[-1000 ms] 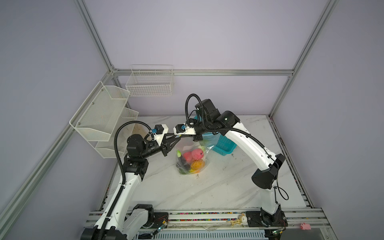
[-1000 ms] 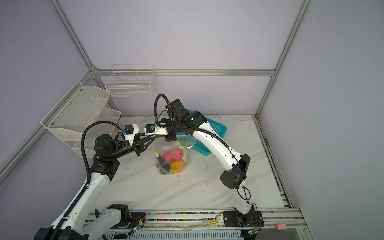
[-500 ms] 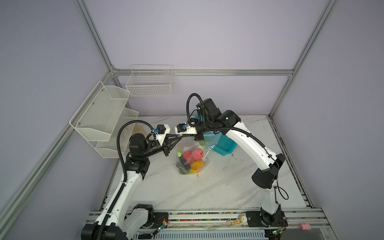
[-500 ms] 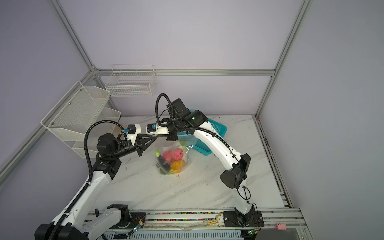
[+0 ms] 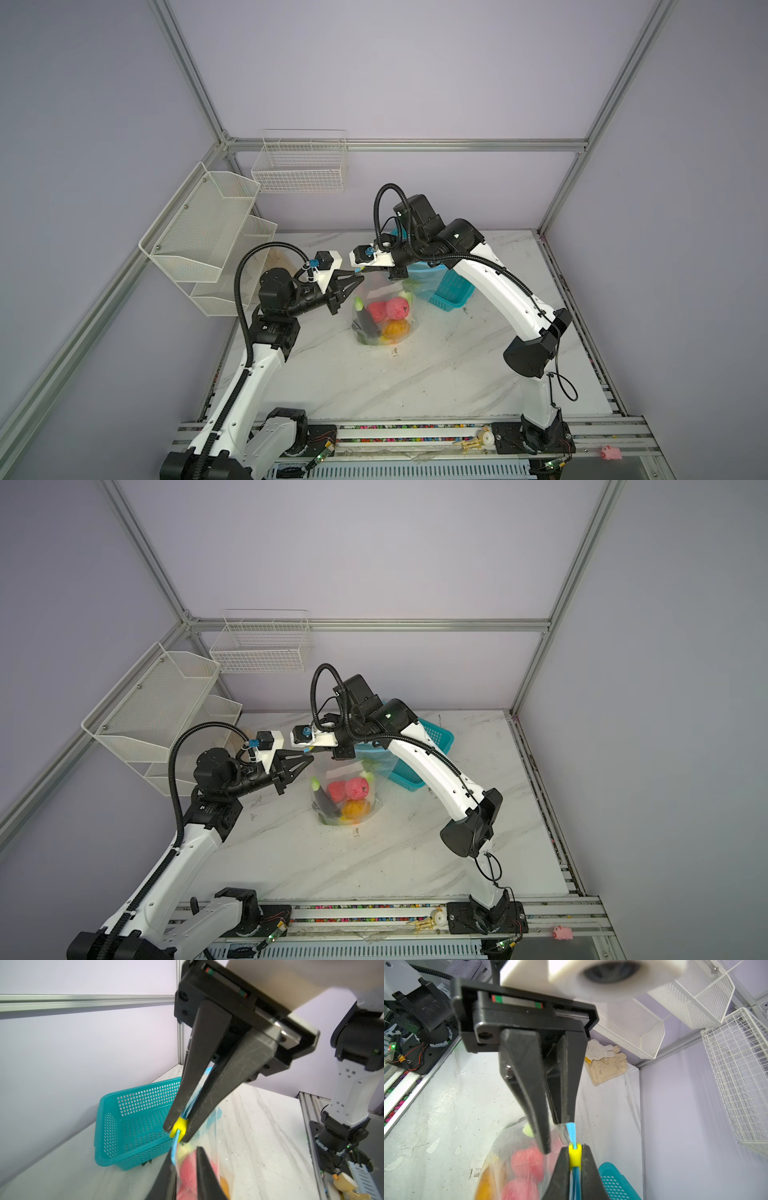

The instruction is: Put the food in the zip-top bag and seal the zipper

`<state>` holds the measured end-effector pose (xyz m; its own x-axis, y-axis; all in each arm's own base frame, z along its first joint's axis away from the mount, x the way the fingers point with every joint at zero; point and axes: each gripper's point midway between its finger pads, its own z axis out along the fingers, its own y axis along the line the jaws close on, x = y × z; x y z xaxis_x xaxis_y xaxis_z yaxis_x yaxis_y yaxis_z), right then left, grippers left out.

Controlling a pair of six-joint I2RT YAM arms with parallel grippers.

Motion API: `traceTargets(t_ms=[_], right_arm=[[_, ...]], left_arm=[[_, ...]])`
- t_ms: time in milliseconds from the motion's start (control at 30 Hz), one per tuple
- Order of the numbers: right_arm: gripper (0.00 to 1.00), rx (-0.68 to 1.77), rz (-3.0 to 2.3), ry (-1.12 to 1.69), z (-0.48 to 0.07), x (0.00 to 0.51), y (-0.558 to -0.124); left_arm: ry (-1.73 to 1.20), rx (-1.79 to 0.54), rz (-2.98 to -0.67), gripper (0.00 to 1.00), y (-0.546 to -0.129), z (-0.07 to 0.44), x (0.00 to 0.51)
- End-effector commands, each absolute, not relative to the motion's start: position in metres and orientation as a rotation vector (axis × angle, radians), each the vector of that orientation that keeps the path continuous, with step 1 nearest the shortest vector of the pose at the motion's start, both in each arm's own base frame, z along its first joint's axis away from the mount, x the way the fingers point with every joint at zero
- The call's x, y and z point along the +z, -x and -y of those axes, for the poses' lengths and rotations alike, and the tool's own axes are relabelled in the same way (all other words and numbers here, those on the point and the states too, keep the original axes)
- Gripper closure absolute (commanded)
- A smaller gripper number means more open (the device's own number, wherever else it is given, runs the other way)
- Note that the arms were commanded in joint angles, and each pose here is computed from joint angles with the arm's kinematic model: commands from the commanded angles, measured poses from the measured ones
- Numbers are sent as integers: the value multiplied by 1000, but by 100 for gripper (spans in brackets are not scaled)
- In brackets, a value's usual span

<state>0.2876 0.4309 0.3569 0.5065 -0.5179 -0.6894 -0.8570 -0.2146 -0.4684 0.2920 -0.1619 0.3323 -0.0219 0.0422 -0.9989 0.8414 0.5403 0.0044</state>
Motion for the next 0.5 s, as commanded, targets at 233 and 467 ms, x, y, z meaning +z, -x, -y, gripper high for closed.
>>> traceTargets(t_ms=[233, 467], right_arm=[[100, 510, -1104, 1874, -426, 373, -280], [100, 469, -1154, 1872, -419, 366, -287]], left_arm=[[-771, -666, -1364, 100, -291, 158, 387], [-679, -590, -1382, 100, -295, 145, 387]])
